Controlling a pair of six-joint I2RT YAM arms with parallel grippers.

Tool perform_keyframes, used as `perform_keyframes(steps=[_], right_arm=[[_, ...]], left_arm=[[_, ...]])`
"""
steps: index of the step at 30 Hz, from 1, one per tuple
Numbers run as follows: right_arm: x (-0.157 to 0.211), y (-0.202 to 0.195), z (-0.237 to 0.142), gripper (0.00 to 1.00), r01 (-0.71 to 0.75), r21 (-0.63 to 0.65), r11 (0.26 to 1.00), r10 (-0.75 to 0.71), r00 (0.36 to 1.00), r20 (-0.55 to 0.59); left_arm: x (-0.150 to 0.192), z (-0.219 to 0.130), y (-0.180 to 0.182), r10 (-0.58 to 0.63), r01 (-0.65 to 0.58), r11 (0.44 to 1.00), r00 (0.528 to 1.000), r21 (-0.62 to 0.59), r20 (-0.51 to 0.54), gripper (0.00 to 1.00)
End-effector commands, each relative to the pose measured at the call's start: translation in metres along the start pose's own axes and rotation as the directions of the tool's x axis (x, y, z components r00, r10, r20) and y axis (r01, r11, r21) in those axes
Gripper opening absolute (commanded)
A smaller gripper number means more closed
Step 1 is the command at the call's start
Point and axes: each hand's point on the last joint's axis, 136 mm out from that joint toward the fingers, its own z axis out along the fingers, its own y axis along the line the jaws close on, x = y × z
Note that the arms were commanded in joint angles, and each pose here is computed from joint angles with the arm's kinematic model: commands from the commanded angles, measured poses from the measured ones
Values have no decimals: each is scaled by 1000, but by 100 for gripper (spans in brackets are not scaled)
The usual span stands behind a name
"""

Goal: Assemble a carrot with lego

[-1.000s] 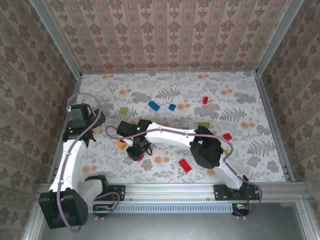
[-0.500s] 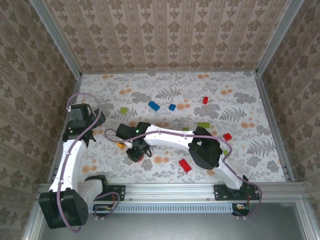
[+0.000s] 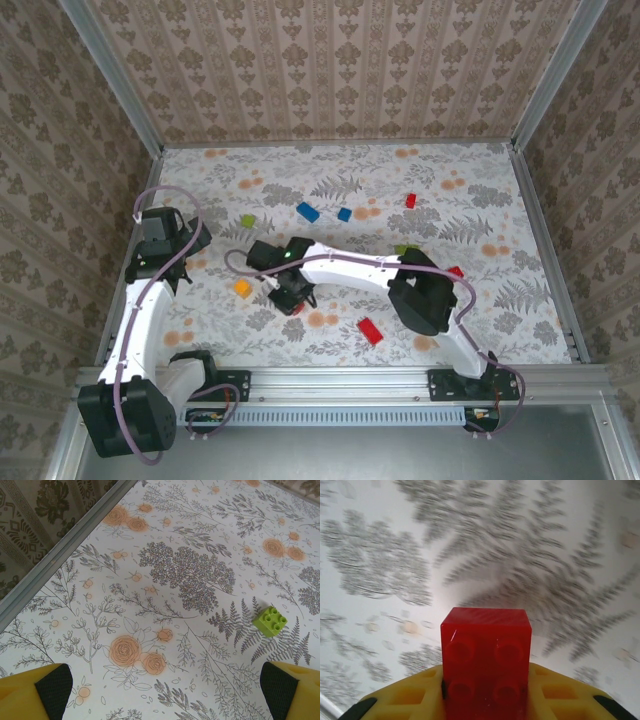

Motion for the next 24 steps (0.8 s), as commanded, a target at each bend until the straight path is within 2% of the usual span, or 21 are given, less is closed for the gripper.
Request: perform_keyframes(steps=[1,4,13,24], right_arm=[[15,-33,-23,35,-43,74,996,44,999,-16],[22,-40,-21,35,-64,66,996,66,998,-23],[45,-26,-3,35,-109,-36,993,108,994,-31],[63,-24,-7,35,-134,-54,989,133,991,-27]], left_arm=[[-9,-5,-3,-17,17,1000,1000,15,18,100],[-9,-4,-3,-17,16,1000,1000,14,17,100],[-7,-1,-4,-14,14,1000,1000,16,5,100],[-5,3,-5,-12,13,1000,1000,20,-9,100]])
